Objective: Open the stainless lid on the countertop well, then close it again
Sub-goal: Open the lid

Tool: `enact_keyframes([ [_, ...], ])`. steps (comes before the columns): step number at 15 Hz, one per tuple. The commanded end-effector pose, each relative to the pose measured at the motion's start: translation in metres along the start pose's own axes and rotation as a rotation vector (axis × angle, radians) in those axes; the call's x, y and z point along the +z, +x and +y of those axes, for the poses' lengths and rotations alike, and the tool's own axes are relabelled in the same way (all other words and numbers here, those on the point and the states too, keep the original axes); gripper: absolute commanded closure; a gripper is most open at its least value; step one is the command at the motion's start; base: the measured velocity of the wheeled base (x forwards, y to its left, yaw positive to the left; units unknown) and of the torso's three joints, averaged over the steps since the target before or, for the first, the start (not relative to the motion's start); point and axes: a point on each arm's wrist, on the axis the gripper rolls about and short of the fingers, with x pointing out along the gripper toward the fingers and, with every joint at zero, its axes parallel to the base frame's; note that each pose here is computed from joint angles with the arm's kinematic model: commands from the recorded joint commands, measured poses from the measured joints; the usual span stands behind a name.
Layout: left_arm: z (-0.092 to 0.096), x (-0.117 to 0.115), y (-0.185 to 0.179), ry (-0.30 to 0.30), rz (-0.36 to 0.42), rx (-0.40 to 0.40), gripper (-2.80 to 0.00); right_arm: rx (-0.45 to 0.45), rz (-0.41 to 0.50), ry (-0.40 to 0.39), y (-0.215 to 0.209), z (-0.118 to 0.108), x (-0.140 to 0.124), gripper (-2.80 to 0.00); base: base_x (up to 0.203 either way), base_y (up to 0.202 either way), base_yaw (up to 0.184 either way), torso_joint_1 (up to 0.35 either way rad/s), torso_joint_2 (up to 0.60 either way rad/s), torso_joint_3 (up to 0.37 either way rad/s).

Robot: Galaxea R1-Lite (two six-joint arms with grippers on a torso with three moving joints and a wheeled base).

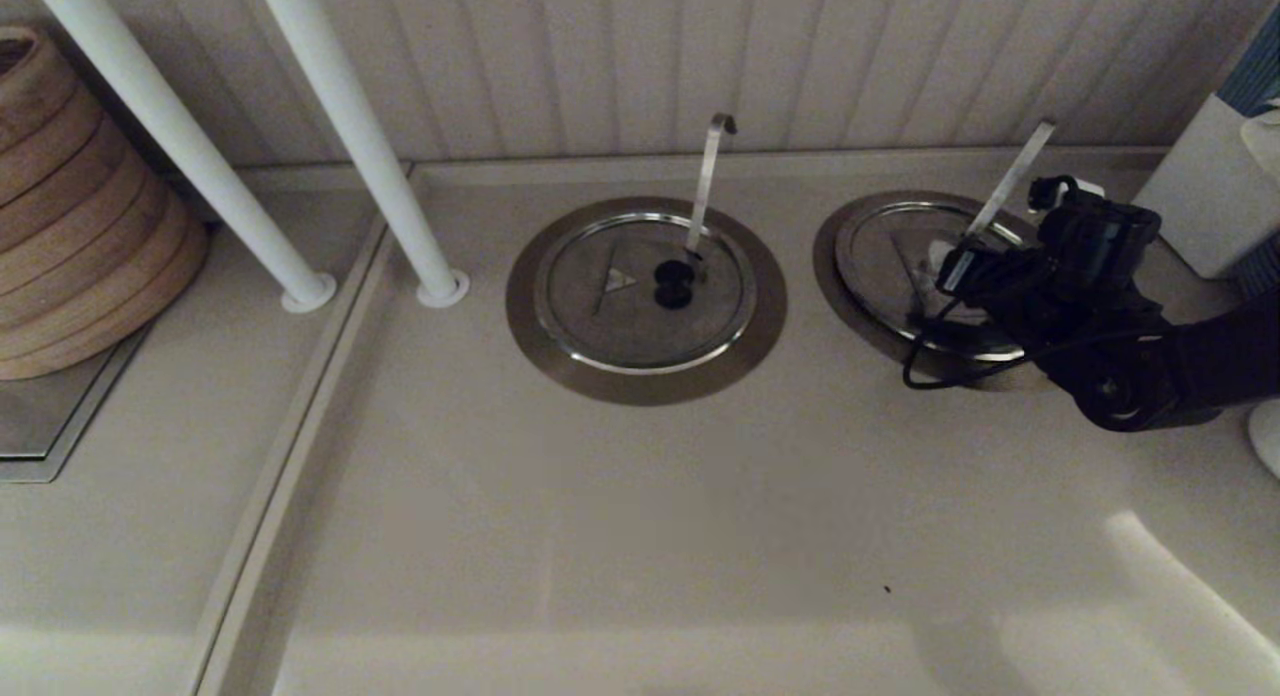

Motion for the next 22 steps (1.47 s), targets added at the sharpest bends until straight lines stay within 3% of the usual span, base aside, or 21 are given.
enact_keyframes([
  [1, 0.0, 0.0, 0.0, 0.0, 0.001, 0.0, 0.0, 0.003, -0.014, 0.004, -0.001, 0.001, 0.004, -2.8, 0.0, 0.0, 0.0, 0.0, 0.0, 0.0],
  [11, 0.0, 0.0, 0.0, 0.0, 0.001, 0.001, 0.0, -0.012, -0.009, 0.0, 0.002, -0.003, 0.001, -2.8, 0.0, 0.0, 0.0, 0.0, 0.0, 0.0],
  [22, 0.0, 0.0, 0.0, 0.0, 0.001, -0.001, 0.0, -0.07, 0.008, -0.02, 0.012, -0.025, -0.007, -2.8, 0.0, 0.0, 0.0, 0.0, 0.0, 0.0],
])
